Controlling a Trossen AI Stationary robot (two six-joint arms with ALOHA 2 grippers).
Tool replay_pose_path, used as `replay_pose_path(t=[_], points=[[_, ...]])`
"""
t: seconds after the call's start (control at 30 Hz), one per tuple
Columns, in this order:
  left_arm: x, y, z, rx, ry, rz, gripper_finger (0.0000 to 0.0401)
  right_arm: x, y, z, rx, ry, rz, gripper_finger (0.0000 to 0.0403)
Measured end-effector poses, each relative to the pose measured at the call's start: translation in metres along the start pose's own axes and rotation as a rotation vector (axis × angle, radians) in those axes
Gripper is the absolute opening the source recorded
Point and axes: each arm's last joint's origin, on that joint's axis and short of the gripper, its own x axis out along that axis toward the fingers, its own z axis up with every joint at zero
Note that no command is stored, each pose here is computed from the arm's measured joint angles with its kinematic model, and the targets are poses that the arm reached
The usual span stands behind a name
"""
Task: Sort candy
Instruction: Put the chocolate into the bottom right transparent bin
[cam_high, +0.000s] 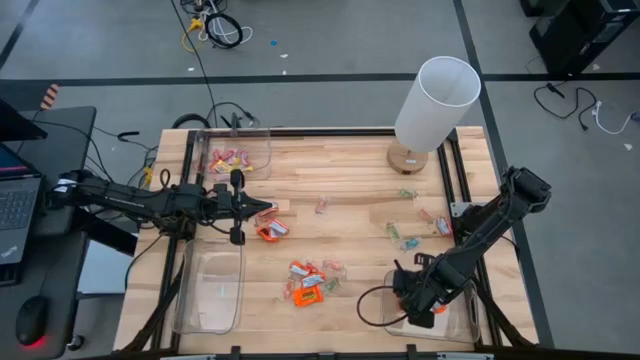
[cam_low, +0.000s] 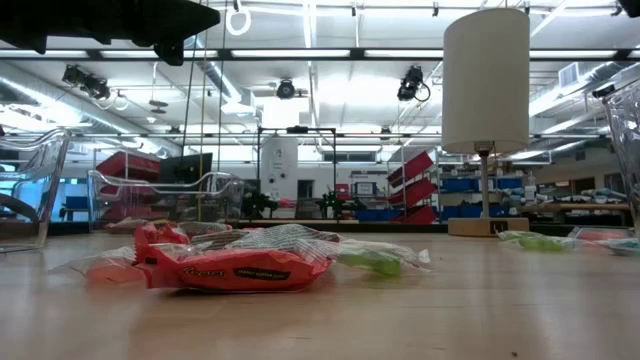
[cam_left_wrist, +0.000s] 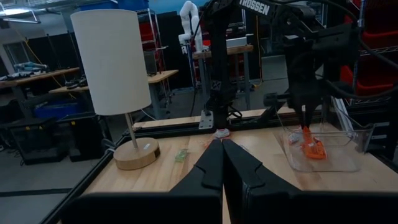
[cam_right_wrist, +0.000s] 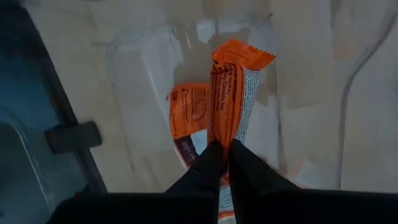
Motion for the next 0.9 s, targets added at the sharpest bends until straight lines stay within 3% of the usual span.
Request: replay_pose_path(t=[0.23,0.57,0.9], points=[[0.0,0.0,0.0,0.0,0.0,0.0,0.0001,-0.003,-0.003,0.003,0.105,0.002,0.006,0.0041],[0.0,0.0,0.0,0.0,0.0,0.0,0.0001,-0.003,-0.002,0.003,0.104,0.019,0.016,0.0048],[0.0,0.0,0.0,0.0,0.0,0.003,0.0001,-0.049,0.015,0.012,0.099,-0.098,0.065,0.0044]])
